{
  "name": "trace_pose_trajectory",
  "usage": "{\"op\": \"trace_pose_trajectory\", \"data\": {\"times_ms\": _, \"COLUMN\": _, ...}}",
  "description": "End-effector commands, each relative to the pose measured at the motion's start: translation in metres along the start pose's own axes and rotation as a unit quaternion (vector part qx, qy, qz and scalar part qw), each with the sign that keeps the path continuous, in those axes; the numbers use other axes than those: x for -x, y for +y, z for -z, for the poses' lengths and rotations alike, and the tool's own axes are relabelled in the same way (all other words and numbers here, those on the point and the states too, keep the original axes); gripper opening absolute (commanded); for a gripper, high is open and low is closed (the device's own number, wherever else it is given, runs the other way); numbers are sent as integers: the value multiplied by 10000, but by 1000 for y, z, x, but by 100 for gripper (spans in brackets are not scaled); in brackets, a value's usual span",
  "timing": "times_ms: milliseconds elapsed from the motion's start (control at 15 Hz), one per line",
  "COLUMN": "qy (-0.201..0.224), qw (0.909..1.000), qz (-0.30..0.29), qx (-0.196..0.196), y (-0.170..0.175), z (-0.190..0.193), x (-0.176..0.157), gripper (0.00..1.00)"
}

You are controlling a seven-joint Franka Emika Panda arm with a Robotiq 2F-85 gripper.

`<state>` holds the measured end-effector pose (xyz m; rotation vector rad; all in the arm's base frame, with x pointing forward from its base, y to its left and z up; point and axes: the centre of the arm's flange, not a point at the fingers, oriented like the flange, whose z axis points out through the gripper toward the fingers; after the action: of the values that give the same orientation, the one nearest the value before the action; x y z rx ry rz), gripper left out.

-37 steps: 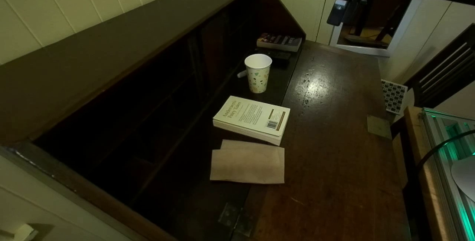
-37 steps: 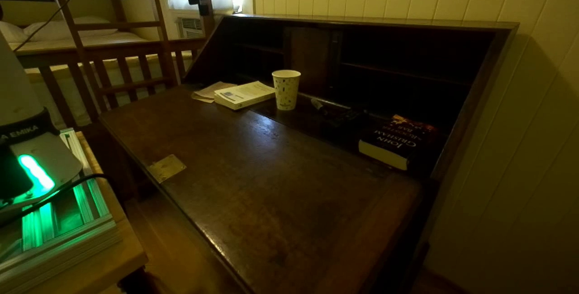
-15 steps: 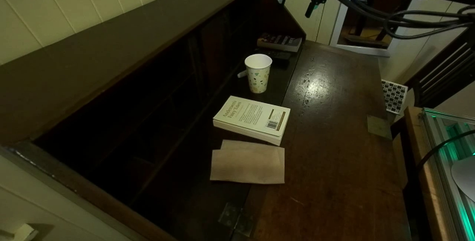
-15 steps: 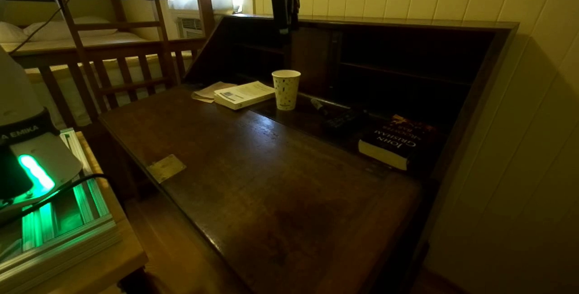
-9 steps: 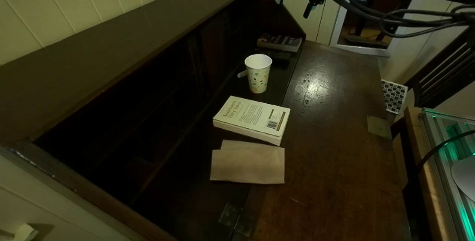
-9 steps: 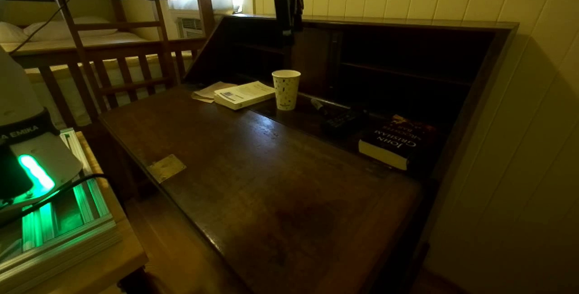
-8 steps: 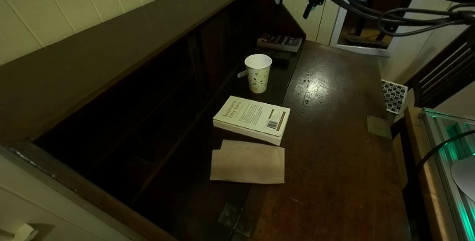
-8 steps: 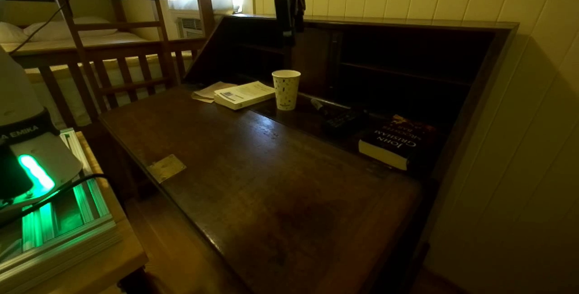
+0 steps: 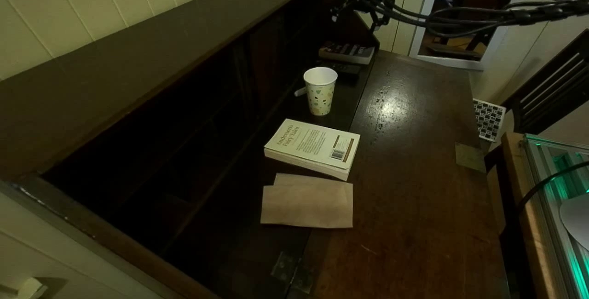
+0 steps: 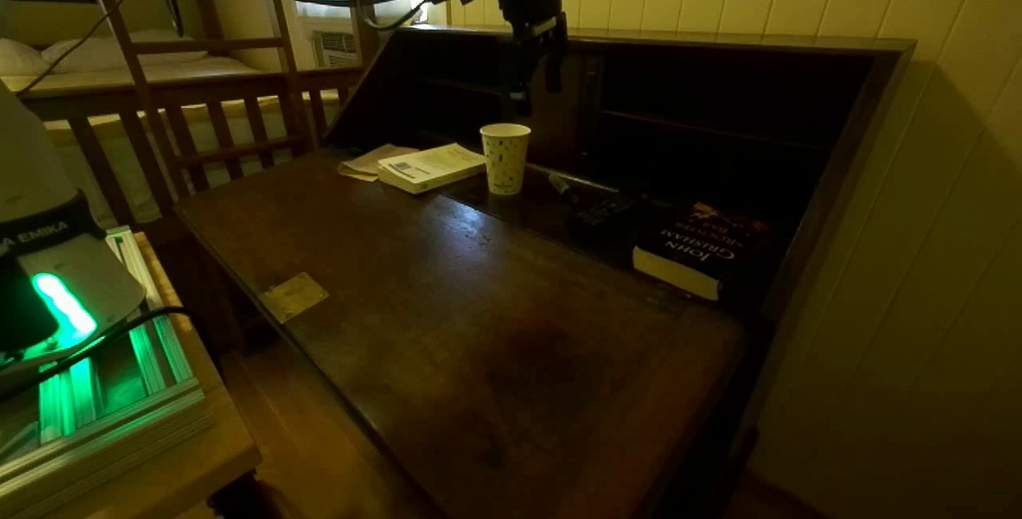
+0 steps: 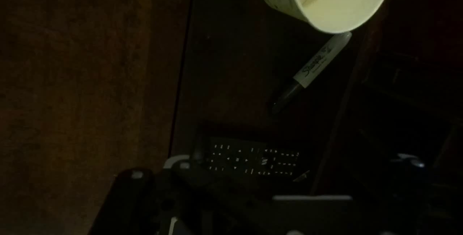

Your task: Put the marker inside the coffee cup.

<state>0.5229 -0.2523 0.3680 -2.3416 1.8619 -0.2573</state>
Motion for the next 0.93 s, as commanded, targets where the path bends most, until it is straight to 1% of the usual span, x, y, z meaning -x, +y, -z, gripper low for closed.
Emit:
{"op": "trace_pose_trajectory", "data": {"times_ms": 0, "qy": -200, "qw": 9995, "qz": -213, "qx": 142, "y": -24, "z": -21, "x": -18, "gripper": 100}}
{"op": "trace_pose_trajectory", "data": {"times_ms": 267, "qy": -367, "qw": 9986, "qz": -244, "qx": 305, "y": -33, "z": -43, "x": -27, "gripper": 100}}
{"op": "trace_pose_trajectory", "data": {"times_ms": 400, "qy": -427, "qw": 9981, "qz": -314, "qx": 301, "y": -37, "z": -51, "x": -32, "gripper": 100}}
{"op": "trace_pose_trajectory", "data": {"times_ms": 667, "qy": -350, "qw": 9981, "qz": -449, "qx": 254, "y": -42, "z": -69, "x": -39, "gripper": 100}}
{"op": "trace_pose_trajectory", "data": {"times_ms": 867, "qy": -360, "qw": 9981, "qz": -385, "qx": 313, "y": -43, "z": -83, "x": -44, "gripper": 100}}
